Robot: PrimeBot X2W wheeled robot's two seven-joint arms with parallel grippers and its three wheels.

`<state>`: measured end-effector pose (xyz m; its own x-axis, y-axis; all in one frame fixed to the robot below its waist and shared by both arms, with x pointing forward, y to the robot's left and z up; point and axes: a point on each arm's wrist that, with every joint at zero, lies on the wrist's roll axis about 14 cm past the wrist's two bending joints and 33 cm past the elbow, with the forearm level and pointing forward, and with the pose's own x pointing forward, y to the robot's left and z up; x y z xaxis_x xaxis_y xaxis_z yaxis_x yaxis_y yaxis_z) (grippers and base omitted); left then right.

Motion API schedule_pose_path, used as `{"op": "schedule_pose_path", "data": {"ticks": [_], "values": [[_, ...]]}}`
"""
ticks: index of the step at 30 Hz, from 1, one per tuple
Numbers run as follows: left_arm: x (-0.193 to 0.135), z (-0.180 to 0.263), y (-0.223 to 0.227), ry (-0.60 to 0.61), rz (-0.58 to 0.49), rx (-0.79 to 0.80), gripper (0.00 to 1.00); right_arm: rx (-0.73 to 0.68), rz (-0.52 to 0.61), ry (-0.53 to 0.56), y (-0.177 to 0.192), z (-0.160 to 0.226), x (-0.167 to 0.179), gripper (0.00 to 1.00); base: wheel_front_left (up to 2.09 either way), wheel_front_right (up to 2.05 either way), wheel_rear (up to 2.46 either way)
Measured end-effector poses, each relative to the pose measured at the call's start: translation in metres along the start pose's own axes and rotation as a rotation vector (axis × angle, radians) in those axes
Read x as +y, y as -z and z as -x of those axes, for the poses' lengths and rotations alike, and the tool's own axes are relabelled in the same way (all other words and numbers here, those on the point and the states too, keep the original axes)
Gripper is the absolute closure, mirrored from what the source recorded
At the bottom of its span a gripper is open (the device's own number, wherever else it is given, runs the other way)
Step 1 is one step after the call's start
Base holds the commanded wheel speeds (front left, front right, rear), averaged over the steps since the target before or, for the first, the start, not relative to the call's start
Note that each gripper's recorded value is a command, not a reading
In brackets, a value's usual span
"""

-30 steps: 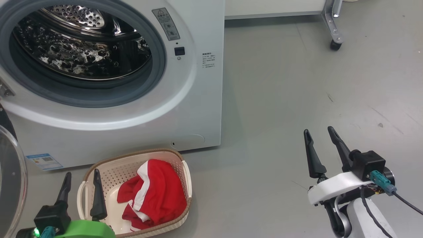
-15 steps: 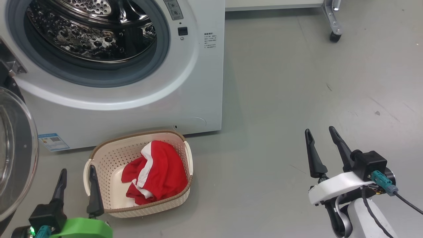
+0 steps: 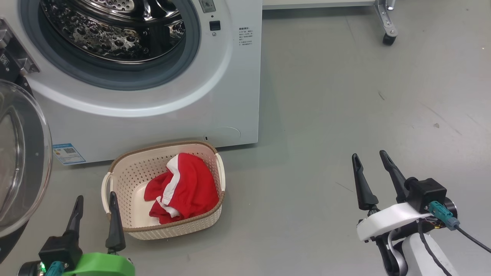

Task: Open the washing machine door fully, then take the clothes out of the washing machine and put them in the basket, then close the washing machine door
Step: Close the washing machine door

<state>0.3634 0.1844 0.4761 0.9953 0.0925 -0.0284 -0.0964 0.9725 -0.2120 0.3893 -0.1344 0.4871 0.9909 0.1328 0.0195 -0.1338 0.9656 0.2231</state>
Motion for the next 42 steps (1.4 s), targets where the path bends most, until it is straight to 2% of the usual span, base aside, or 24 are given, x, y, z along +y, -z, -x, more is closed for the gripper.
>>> {"op": "schedule_pose_path", "data": {"ticks": [26,34,42], "values": [[-0.001,0.01,0.004,0.005,0.0,0.014,0.0,0.0,0.002,-0.025,0.0,0.001,0.009,0.0,-0.05,0.05,0.0],[0.015,0.022,0.008,-0.048,0.016,0.028,0.0,0.025,0.005,-0.086,0.009,-0.005,0.029,0.0,0.0,0.0,0.0],[0.041,0.041,0.014,-0.137,0.03,0.045,0.0,0.058,0.003,-0.192,0.021,-0.014,0.061,0.0,0.0,0.0,0.0]]}}
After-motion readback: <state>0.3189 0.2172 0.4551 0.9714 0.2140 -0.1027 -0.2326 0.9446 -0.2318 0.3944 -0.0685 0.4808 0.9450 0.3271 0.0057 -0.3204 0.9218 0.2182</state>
